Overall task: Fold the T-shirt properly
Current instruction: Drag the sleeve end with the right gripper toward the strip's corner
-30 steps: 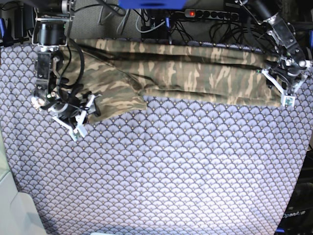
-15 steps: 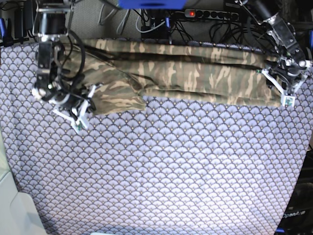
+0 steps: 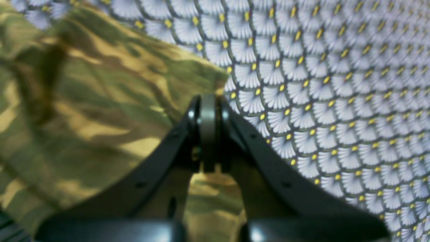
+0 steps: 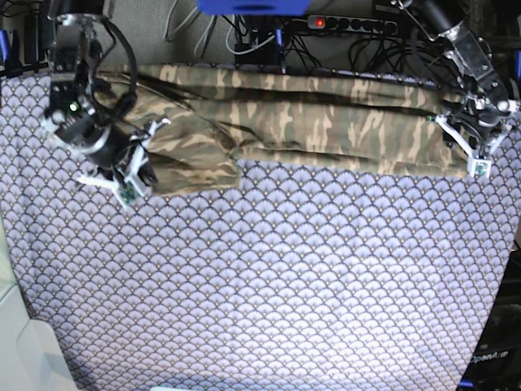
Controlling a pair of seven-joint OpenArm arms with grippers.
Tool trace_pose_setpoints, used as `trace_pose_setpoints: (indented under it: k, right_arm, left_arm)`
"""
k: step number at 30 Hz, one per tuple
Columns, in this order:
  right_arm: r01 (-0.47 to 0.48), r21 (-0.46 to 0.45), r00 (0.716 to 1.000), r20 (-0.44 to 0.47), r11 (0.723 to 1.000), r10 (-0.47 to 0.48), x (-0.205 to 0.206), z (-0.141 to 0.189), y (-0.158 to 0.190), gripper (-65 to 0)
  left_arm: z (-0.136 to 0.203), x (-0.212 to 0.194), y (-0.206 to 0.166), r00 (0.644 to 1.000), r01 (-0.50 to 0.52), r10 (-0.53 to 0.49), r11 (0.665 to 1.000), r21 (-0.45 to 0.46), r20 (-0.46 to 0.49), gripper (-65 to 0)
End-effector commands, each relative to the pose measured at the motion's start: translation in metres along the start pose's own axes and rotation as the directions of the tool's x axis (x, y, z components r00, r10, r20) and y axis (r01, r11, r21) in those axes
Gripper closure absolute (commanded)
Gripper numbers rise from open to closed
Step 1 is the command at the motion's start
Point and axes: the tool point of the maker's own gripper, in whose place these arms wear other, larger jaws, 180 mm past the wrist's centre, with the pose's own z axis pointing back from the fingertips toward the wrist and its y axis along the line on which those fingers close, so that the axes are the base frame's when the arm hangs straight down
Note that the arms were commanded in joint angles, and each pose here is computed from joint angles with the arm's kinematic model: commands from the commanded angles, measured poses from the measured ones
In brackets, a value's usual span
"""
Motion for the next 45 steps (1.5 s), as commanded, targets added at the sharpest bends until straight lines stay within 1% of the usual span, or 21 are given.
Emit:
trace_pose_setpoints:
  k: [1, 4, 6, 11, 15, 24, 31, 37, 41, 45]
  right_arm:
    - [-0.016, -0.006, 0.999, 0.035, 1.000, 0.016, 0.009, 0.008, -0.001, 0.0]
    - [-0.024, 0.028, 0.998, 0.061, 0.999, 0.022, 0.010, 0.023, 0.008, 0.0]
    - [-0.006, 0.073, 0.997, 0.072, 0.997, 0.001, 0.006, 0.028, 0.016, 0.0]
    - [0.007, 0.135, 0.999, 0.051, 0.991, -0.014, -0.011, 0.039, 0.024, 0.0]
    - [0.025, 0.195, 0.996, 0.078, 0.980, -0.041, -0.016, 0.051, 0.032, 0.0]
    - [0.031, 0.245, 0.994, 0.097, 0.969, -0.056, -0.031, 0.065, 0.046, 0.0]
    - [0.012, 0.270, 0.992, 0.116, 0.963, -0.045, -0.037, 0.076, 0.049, 0.0]
    - [0.030, 0.286, 0.989, 0.127, 0.958, -0.069, -0.043, 0.085, 0.055, 0.0]
    - [0.037, 0.260, 0.991, 0.112, 0.965, -0.068, -0.049, 0.088, 0.045, 0.0]
    - [0.047, 0.200, 0.991, 0.112, 0.979, -0.070, -0.051, 0.091, 0.026, 0.0]
  left_arm:
    - [0.002, 0.011, 0.007, 1.000, 0.006, -0.007, 1.000, 0.017, 0.027, -29.3]
    - [0.002, 0.011, 0.007, 1.000, 0.007, -0.008, 1.000, 0.018, 0.027, -29.3]
    - [0.002, 0.011, 0.007, 1.000, 0.007, -0.008, 1.000, 0.018, 0.027, -29.3]
    - [0.003, 0.011, 0.009, 1.000, 0.010, -0.011, 1.000, 0.022, 0.028, -29.3]
    - [0.003, 0.011, 0.009, 1.000, 0.010, -0.011, 1.000, 0.022, 0.028, -29.3]
    - [0.003, 0.012, 0.010, 1.000, 0.011, -0.012, 1.000, 0.023, 0.029, -29.3]
    - [0.003, 0.012, 0.011, 1.000, 0.013, -0.014, 1.000, 0.025, 0.028, -29.3]
    - [0.003, 0.012, 0.011, 1.000, 0.013, -0.014, 1.000, 0.025, 0.028, -29.3]
    - [0.004, 0.013, 0.016, 0.999, 0.020, -0.021, 0.999, 0.034, 0.028, -29.3]
    - [0.005, 0.014, 0.022, 0.999, 0.029, -0.031, 0.999, 0.046, 0.028, -29.3]
